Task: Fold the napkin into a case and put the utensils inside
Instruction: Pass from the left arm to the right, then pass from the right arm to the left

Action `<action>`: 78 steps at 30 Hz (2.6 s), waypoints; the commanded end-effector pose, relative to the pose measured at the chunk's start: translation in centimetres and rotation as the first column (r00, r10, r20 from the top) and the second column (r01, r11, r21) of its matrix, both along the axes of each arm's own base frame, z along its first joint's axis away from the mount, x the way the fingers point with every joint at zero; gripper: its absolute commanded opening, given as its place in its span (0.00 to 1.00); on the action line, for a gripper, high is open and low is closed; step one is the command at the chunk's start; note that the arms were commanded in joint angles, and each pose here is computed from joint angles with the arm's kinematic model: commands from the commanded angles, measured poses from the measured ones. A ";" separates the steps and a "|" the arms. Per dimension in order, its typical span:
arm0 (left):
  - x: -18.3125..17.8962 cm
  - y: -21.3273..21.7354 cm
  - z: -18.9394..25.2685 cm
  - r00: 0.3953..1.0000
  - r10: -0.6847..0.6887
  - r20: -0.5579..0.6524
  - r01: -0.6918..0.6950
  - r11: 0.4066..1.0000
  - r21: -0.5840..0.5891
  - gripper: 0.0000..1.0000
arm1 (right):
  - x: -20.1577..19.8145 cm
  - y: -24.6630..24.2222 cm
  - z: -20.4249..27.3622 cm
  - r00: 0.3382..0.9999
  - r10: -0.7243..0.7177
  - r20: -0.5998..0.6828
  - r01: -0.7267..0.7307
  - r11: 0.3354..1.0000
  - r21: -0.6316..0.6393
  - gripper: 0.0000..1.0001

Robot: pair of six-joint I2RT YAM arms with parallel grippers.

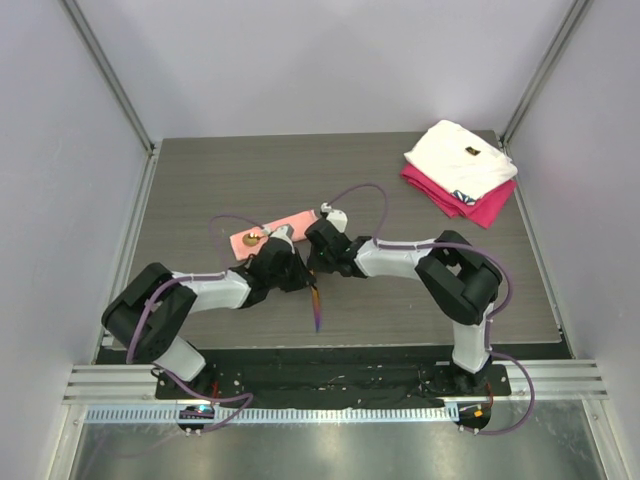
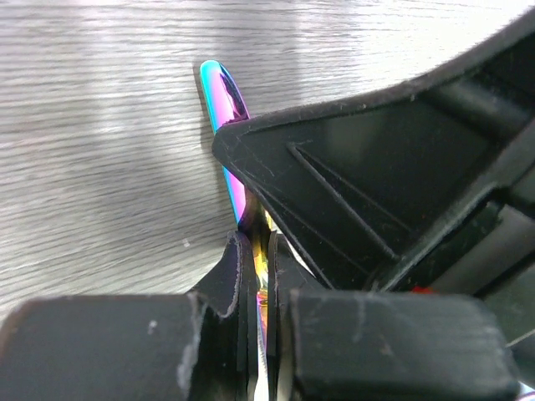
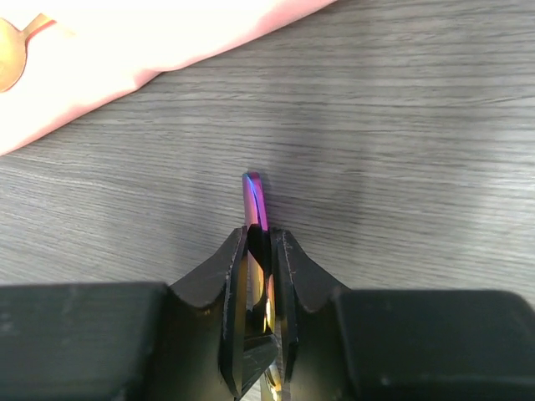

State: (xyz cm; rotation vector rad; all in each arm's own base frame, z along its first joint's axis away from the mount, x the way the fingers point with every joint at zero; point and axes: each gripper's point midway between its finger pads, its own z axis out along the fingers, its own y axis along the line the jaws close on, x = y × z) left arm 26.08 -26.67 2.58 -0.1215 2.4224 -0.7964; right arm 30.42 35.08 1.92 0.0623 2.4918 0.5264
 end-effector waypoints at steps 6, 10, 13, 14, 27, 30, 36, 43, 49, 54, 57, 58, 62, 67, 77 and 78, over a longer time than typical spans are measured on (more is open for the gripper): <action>-2.2 0.4 -0.2 0.996 -0.065 -0.057 0.062 0.996 -0.059 0.00 | -7.6 -1.9 -8.4 0.973 0.004 -0.229 -0.059 0.971 -0.234 0.01; -2.6 0.6 0.7 0.994 -0.083 -0.070 0.079 0.995 -0.057 0.10 | -7.5 -0.7 -7.1 0.976 0.010 -0.217 -0.040 0.990 -0.138 0.01; -2.7 1.3 2.1 0.996 -0.067 -0.052 0.064 0.996 -0.061 0.34 | -7.3 0.4 -5.3 0.982 0.040 -0.183 -0.050 0.998 -0.049 0.01; -2.7 1.8 2.2 0.997 -0.058 -0.050 0.055 0.997 -0.055 0.38 | -7.1 0.3 -5.0 0.984 0.038 -0.177 -0.045 0.998 -0.038 0.01; -4.2 5.2 3.1 0.995 -0.086 -0.052 0.090 0.993 0.071 0.64 | -4.1 0.7 0.5 0.989 0.053 -0.140 -0.016 0.967 0.255 0.01; -4.7 3.9 2.5 0.987 -0.138 -0.088 0.141 0.989 0.035 0.63 | -3.2 0.4 1.9 0.991 0.054 -0.121 -0.009 0.937 0.349 0.01; -4.2 2.0 2.8 0.980 -0.157 -0.121 0.155 0.988 -0.030 0.62 | -1.0 -0.3 3.8 0.995 0.068 -0.072 -0.028 0.891 0.453 0.01; -4.3 0.5 6.5 0.983 -0.169 -0.067 0.157 0.974 -0.162 0.62 | 2.4 -2.4 7.5 0.999 0.039 0.015 -0.040 0.821 0.570 0.01; -4.5 -0.4 10.0 0.977 -0.210 0.029 0.211 0.945 -0.249 0.54 | 5.0 -4.0 13.4 0.993 0.007 0.116 -0.082 0.749 0.657 0.01; -4.0 -0.6 10.6 0.981 -0.189 0.042 0.193 0.943 -0.272 0.59 | 6.0 -5.3 17.6 0.986 -0.010 0.169 -0.111 0.714 0.692 0.01; -3.8 -1.2 11.3 0.981 -0.184 0.056 0.192 0.930 -0.314 0.61 | 6.1 -5.7 19.6 0.980 -0.010 0.199 -0.134 0.702 0.700 0.01; -3.6 -1.6 12.1 0.980 -0.186 0.077 0.201 0.918 -0.342 0.62 | 5.9 -5.6 20.0 0.980 -0.004 0.199 -0.140 0.694 0.706 0.01; -3.8 -3.4 14.2 0.963 -0.238 0.123 0.268 0.855 -0.444 0.62 | 5.6 -5.7 21.1 0.976 -0.002 0.216 -0.157 0.680 0.716 0.01; -4.0 -4.7 15.5 0.950 -0.262 0.171 0.313 0.813 -0.491 0.61 | 5.2 -5.7 21.8 0.974 0.010 0.227 -0.174 0.672 0.719 0.01; -4.9 -5.2 15.4 0.939 -0.309 0.150 0.342 0.799 -0.495 0.11 | 4.4 -6.2 22.3 0.968 0.023 0.250 -0.196 0.693 0.694 0.01; -5.0 -5.1 15.5 0.938 -0.314 0.150 0.346 0.801 -0.488 0.06 | 4.3 -6.3 22.3 0.965 0.030 0.259 -0.204 0.707 0.678 0.01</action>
